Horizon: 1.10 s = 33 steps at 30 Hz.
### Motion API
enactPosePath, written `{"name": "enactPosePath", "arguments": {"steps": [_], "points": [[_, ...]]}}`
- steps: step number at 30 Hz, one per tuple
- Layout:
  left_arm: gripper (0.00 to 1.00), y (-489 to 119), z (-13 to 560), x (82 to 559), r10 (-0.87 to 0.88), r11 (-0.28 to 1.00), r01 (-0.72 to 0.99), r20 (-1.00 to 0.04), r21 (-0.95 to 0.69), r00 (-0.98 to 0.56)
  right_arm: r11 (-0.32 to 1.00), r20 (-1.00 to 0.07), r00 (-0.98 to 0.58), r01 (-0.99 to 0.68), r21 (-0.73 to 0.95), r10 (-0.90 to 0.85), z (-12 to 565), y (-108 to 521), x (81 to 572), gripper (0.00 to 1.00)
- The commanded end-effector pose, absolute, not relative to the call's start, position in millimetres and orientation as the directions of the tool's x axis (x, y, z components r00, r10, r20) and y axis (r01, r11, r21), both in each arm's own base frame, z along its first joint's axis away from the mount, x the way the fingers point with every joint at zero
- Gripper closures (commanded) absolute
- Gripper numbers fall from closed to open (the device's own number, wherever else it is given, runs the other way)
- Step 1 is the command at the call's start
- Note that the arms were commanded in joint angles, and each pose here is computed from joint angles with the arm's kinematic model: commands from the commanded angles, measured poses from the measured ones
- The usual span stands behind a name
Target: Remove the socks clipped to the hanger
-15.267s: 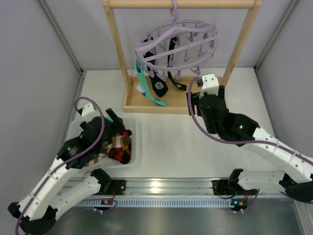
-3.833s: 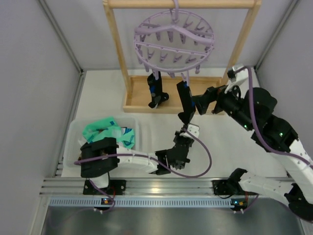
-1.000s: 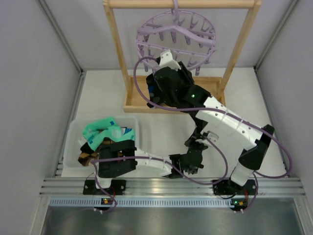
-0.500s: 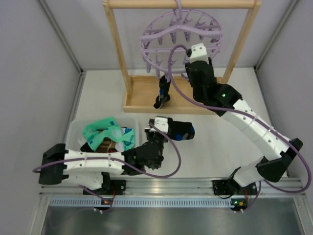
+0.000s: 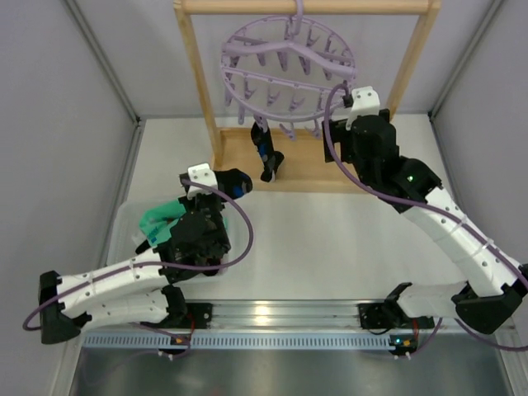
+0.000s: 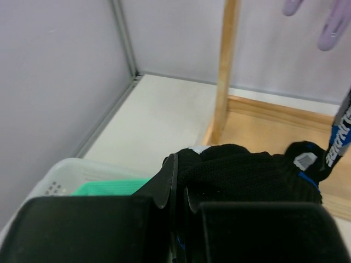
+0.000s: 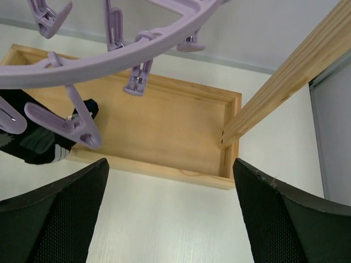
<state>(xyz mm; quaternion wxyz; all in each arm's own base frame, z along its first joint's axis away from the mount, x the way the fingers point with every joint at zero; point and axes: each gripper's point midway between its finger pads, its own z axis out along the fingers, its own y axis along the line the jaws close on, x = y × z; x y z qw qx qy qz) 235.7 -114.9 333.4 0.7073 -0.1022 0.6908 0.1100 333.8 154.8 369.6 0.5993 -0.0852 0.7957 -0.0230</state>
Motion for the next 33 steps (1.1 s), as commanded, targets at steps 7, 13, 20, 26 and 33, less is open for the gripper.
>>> {"name": "enactPosePath", "arguments": {"steps": [7,13,20,26,33], "points": [[1.00,-36.9,292.4,210.0,-0.074,0.808,-0.589,-0.994,-0.013,-0.078,0.992,-0.976,-0.210,-0.127,-0.026,-0.052,385.7,143.1,313.5,0.08],[1.00,-10.1,250.7,207.8,0.005,0.750,-0.655,-0.992,0.089,-0.128,0.991,-0.978,-0.206,-0.135,-0.013,-0.041,381.5,139.3,308.1,0.08],[1.00,3.8,216.7,205.3,0.051,0.709,-0.690,-0.987,0.145,-0.154,0.990,-0.977,-0.210,-0.142,-0.004,-0.034,378.5,140.3,308.8,0.08],[0.93,8.1,211.4,202.1,0.039,0.711,-0.691,-0.989,0.128,-0.143,0.990,-0.975,-0.218,-0.141,-0.013,-0.044,373.5,141.3,312.9,0.08],[0.50,12.1,210.6,198.8,0.004,0.717,-0.692,-0.993,0.083,-0.115,0.988,-0.975,-0.219,-0.158,-0.001,-0.036,371.5,145.7,313.9,0.08]]}}
